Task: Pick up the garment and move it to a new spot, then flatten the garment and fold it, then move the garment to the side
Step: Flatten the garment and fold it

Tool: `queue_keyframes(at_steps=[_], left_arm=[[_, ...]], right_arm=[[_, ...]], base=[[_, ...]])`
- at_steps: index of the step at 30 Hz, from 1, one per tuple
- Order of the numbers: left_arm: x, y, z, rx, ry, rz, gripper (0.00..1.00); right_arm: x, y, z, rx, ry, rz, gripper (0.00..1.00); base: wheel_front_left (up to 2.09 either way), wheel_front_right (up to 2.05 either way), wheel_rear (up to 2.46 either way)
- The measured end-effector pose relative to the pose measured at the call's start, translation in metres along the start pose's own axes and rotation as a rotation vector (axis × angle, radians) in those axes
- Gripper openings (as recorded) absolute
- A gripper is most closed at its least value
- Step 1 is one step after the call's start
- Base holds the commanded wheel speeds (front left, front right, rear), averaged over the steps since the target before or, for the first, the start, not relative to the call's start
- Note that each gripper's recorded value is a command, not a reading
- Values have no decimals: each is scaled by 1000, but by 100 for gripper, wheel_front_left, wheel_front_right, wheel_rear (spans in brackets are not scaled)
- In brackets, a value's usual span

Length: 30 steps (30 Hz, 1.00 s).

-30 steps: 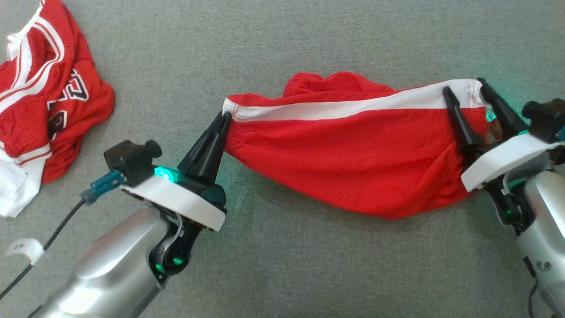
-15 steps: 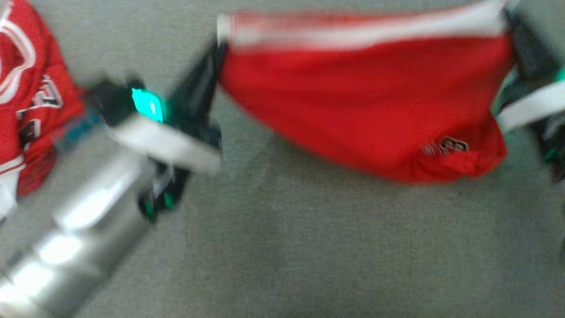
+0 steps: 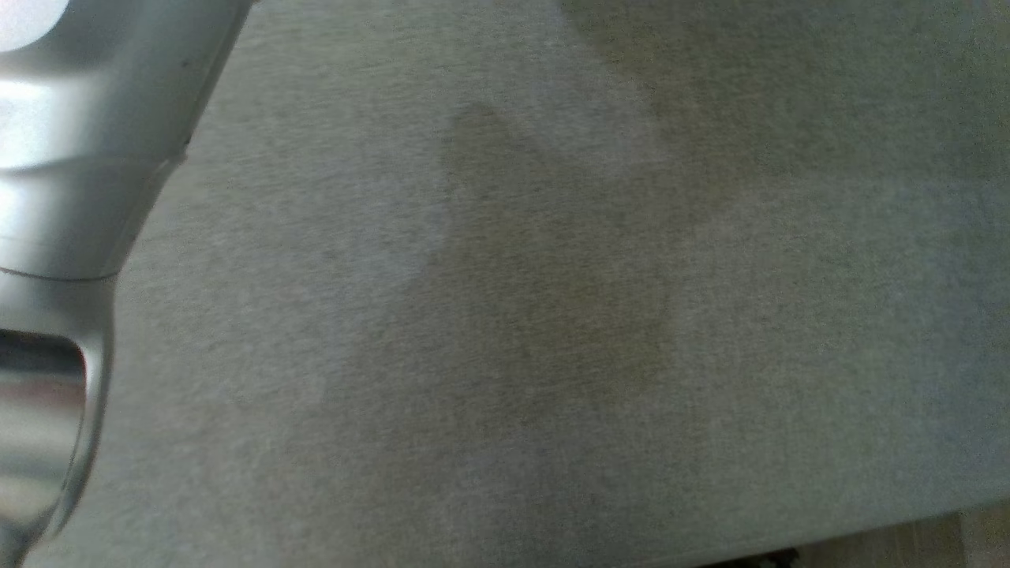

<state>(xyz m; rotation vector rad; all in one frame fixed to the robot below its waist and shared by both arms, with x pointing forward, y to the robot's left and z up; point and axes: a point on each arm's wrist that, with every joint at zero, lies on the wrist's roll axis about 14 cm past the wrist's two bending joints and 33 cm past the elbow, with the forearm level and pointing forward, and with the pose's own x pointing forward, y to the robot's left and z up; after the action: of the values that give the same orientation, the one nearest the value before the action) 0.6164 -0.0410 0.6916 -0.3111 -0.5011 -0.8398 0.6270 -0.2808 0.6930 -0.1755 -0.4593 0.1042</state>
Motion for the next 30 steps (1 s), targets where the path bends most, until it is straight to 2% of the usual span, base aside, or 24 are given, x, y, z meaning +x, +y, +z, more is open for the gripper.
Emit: queue_keyframes(at_steps=[5, 8, 13, 17, 21, 24, 27, 30], left_arm=[[-7, -2, -22, -56, -6, 12, 0], [-34, -8, -57, -105, 54, 35, 0], [-109, -37, -111, -194, 213, 97, 0], [-179, -71, -143, -281, 370, 160, 0], [-235, -107, -153, -345, 490, 199, 0], [-252, -125, -144, -369, 509, 213, 0], [-262, -137, -130, -374, 503, 222, 0], [-269, -145, -117, -388, 489, 237, 0]], right_arm=[[-11, -10, 4, -16, -27, -17, 0], [-34, -12, -17, 1, 18, -36, 0], [-122, 13, -94, 114, 258, -63, 0], [-203, 35, -122, 194, 425, -99, 0], [-264, 47, -118, 239, 508, -143, 0], [-296, 57, -102, 268, 534, -151, 0], [-317, 62, -83, 280, 536, -156, 0], [-321, 63, -68, 263, 530, -142, 0]], base=[[0, 0, 0], [0, 0, 0], [0, 0, 0], [0, 0, 0], [0, 0, 0], [0, 0, 0], [0, 0, 0], [0, 0, 0]])
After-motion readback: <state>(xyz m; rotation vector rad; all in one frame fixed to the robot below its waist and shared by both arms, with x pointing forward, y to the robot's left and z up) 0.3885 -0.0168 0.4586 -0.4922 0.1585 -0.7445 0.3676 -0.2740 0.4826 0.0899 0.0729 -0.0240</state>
